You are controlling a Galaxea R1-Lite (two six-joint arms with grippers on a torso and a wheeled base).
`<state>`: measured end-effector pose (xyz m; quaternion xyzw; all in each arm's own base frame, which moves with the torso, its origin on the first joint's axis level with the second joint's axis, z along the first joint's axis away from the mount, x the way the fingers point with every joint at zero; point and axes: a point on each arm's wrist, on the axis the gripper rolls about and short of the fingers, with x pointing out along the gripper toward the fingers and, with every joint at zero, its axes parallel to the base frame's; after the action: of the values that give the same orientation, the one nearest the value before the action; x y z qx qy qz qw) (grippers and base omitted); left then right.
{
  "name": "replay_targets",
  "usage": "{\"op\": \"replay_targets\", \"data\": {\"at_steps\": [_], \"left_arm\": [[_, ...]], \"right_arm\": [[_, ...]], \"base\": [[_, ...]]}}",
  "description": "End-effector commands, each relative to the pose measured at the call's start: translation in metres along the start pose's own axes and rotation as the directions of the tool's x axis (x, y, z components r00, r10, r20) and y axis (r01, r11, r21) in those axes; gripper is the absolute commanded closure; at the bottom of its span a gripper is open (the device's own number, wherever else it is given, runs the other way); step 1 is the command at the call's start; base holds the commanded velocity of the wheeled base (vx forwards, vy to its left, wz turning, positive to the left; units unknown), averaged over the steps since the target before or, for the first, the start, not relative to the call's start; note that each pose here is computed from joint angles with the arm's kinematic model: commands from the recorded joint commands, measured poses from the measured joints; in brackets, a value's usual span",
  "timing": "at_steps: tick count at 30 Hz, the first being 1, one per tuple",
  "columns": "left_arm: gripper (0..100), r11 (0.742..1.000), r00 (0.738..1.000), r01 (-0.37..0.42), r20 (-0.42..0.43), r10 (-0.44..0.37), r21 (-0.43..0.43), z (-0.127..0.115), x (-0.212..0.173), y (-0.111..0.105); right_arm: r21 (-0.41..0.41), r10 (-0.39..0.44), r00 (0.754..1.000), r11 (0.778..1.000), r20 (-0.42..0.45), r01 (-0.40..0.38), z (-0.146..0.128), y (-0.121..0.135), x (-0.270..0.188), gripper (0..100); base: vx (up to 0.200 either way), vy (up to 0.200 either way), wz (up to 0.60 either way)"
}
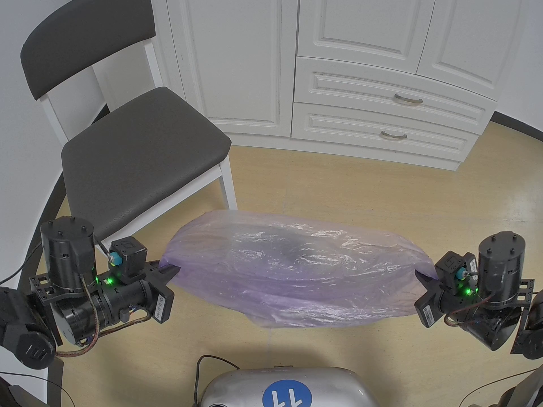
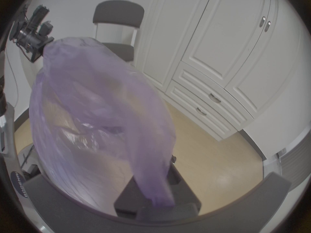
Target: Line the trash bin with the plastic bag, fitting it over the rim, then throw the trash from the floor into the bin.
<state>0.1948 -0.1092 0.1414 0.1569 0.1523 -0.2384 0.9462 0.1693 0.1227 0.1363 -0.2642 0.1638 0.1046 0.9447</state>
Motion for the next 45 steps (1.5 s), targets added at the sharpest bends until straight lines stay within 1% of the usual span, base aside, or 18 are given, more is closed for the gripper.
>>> {"op": "replay_targets", "data": {"at_steps": [1, 11, 17, 20, 24, 27, 36, 45], "left_arm": [[100, 1.000, 0.998, -0.016, -0.061, 0.015, -0.015, -0.013, 0.017, 0.008], [100, 1.000, 0.998, -0.011, -0.070, 0.009, -0.022, -0.016, 0.019, 0.012], [100, 0.999, 0.997, -0.034, -0.075, 0.034, -0.009, -0.017, 0.018, 0.018], [100, 0.999, 0.996, -0.048, -0.080, 0.048, -0.005, -0.019, 0.018, 0.023], [100, 1.000, 0.997, -0.016, -0.073, 0.015, -0.012, -0.021, 0.017, 0.028], [100, 1.000, 0.997, -0.014, -0.074, 0.013, -0.014, -0.021, 0.018, 0.029], [100, 0.999, 0.997, -0.042, -0.073, 0.040, -0.023, -0.021, 0.017, 0.036], [100, 0.997, 0.995, -0.072, -0.075, 0.070, -0.024, -0.022, 0.016, 0.044]], "right_arm": [[-0.019, -0.024, 0.996, 1.000, -0.090, 0.022, -0.010, 0.002, 0.023, 100], [-0.042, -0.026, 0.990, 0.999, -0.139, 0.020, -0.018, 0.003, 0.032, 100], [-0.080, -0.053, 0.984, 0.996, -0.170, 0.040, -0.024, -0.002, 0.035, 100], [-0.080, -0.057, 0.984, 0.996, -0.171, 0.044, -0.024, -0.002, 0.035, 100], [-0.079, -0.061, 0.983, 0.996, -0.173, 0.048, -0.024, -0.003, 0.035, 100], [-0.080, -0.063, 0.982, 0.996, -0.176, 0.049, -0.025, -0.004, 0.035, 100], [-0.087, -0.069, 0.980, 0.995, -0.184, 0.053, -0.027, -0.005, 0.034, 100], [-0.128, -0.090, 0.976, 0.990, -0.196, 0.066, -0.032, -0.012, 0.032, 100]], "base": [[0.000, 0.000, 0.00], [0.000, 0.000, 0.00], [0.000, 0.000, 0.00], [0.000, 0.000, 0.00], [0.000, 0.000, 0.00], [0.000, 0.000, 0.00], [0.000, 0.000, 0.00], [0.000, 0.000, 0.00]]}}
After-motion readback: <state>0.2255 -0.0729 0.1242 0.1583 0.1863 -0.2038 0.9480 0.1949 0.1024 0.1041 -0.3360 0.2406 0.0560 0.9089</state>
